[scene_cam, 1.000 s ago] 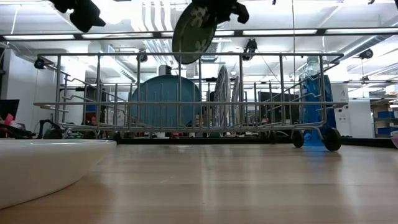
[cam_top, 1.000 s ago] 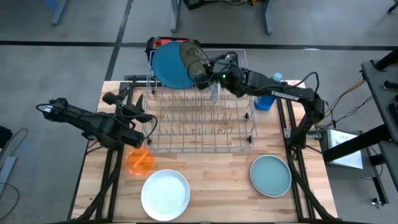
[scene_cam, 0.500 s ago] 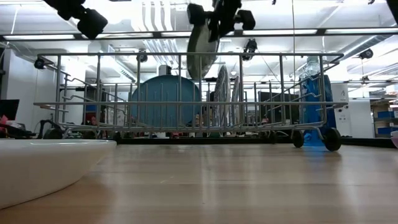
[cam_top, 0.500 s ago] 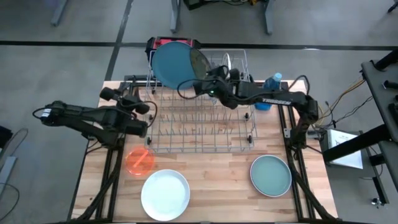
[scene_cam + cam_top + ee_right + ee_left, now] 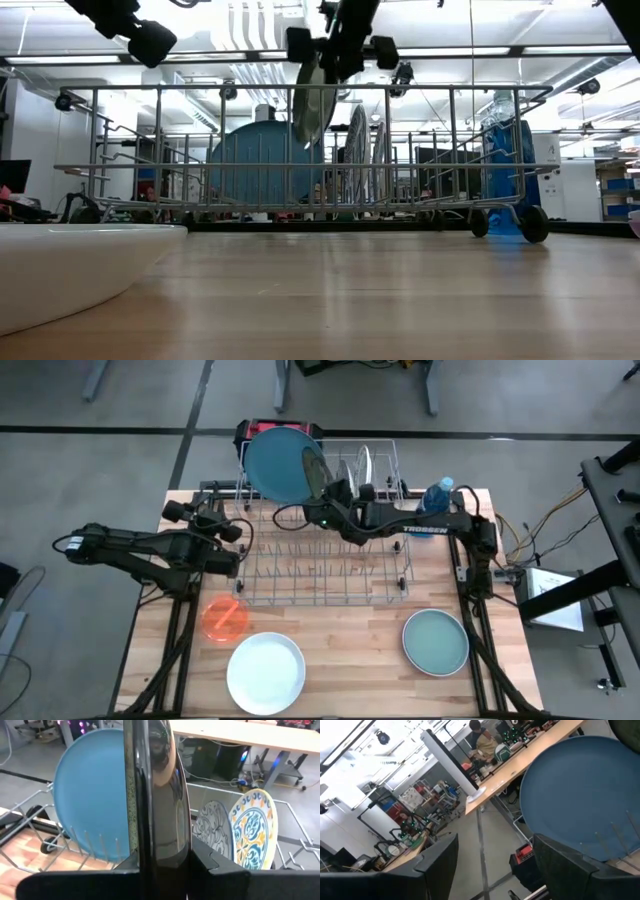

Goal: Sort dishes
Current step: Put the green plate in the dish rack

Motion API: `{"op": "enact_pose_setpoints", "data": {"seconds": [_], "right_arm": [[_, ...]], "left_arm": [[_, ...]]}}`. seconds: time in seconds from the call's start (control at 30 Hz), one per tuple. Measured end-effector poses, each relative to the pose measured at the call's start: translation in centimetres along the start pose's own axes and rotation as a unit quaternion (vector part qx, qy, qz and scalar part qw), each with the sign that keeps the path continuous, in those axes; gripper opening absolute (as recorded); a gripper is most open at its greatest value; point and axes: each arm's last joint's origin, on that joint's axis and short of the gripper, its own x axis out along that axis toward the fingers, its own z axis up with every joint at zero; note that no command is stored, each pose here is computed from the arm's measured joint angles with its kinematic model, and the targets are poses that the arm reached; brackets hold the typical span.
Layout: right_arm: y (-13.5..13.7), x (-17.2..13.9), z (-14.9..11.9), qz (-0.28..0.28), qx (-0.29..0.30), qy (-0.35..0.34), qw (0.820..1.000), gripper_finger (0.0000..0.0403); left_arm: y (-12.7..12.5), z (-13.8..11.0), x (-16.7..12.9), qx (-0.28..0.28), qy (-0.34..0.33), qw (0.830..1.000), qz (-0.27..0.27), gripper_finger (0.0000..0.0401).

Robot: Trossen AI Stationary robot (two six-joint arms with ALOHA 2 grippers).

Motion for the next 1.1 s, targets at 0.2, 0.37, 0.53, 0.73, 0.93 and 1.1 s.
{"op": "enact_pose_setpoints", "data": {"seconds": [0.2, 0.37, 0.53, 0.73, 0.93, 1.1], "right_arm": [[0.7, 0.8, -1.3, -0.007, 0.011, 0.009, 1.0, 0.0042], [0.9, 1.1, -1.7, -0.03, 0.019, -0.008, 0.999, 0.0042], [1.3, 1.6, -2.4, -0.038, 0.015, -0.008, 0.999, 0.0042], [1.4, 1.9, -3.0, -0.043, 0.015, -0.006, 0.999, 0.0042], [1.4, 1.9, -3.1, -0.046, 0.013, -0.008, 0.999, 0.0042], [1.6, 2.3, -3.6, -0.058, 0.011, -0.014, 0.998, 0.0042]], "left_arm": [[-0.1, 0.0, 0.0, 0.0, 0.003, 1.0, -0.002, 0.0245], [-0.1, 0.0, 0.0, -0.001, 0.003, 1.0, -0.002, 0.0245], [-0.1, 0.0, 0.0, -0.003, 0.003, 1.0, -0.002, 0.0245], [-0.1, 0.0, 0.0, -0.003, 0.003, 1.0, -0.002, 0.0245], [-0.2, 0.1, 0.0, -0.007, 0.002, 1.0, -0.002, 0.0245], [-0.2, 0.1, 0.0, -0.009, 0.002, 1.0, -0.002, 0.0245]]}}
